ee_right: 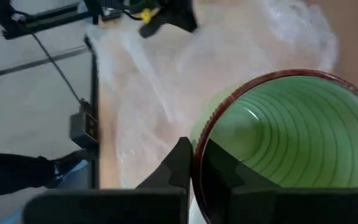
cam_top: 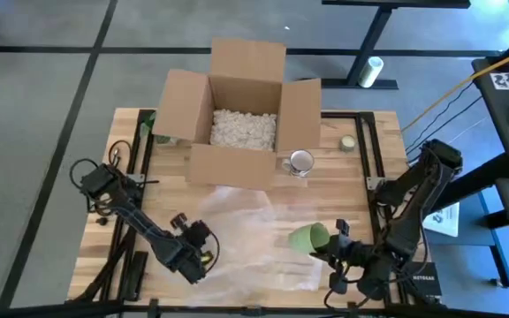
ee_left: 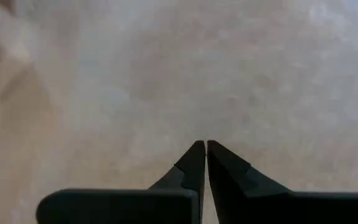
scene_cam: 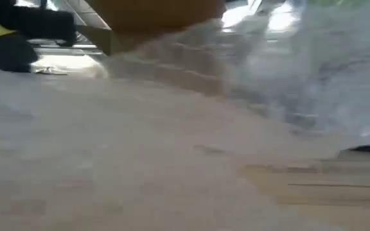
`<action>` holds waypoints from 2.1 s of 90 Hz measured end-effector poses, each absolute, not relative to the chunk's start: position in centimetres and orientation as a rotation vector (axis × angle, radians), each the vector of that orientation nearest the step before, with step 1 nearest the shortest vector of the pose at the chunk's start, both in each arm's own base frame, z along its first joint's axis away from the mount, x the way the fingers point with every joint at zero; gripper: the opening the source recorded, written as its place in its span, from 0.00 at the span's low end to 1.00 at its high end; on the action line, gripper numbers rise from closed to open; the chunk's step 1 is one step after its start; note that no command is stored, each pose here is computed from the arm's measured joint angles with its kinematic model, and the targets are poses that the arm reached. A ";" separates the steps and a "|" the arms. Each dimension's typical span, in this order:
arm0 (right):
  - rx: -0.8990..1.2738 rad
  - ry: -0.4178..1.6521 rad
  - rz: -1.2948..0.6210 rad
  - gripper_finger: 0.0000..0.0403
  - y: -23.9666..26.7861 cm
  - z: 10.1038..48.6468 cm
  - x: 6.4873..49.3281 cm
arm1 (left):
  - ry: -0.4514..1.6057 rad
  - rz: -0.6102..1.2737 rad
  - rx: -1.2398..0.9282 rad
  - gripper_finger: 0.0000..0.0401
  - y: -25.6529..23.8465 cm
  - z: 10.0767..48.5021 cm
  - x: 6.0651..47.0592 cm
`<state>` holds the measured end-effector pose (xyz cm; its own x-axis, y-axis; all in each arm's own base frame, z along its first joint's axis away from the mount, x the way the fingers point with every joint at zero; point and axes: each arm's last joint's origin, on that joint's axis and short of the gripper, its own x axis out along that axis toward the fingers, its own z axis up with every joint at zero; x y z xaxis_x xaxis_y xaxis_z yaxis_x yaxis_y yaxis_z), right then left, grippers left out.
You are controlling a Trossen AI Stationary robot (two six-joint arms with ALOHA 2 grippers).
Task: Wrap mug
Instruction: Wrap the green mug with the bubble wrap
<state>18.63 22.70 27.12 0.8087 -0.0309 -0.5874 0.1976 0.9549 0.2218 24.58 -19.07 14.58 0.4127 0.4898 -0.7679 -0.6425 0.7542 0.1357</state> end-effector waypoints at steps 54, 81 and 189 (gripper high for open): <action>0.205 0.755 0.049 0.00 20.6 26.5 29.4 | 0.598 0.507 -0.132 0.00 -20.5 21.3 22.6; 0.031 0.990 0.043 0.00 21.6 27.0 34.5 | 0.552 0.371 -0.093 0.00 -21.9 21.7 22.9; 0.049 1.248 0.152 0.01 16.1 24.0 39.9 | 0.333 -0.002 -0.162 0.00 -17.4 16.5 20.9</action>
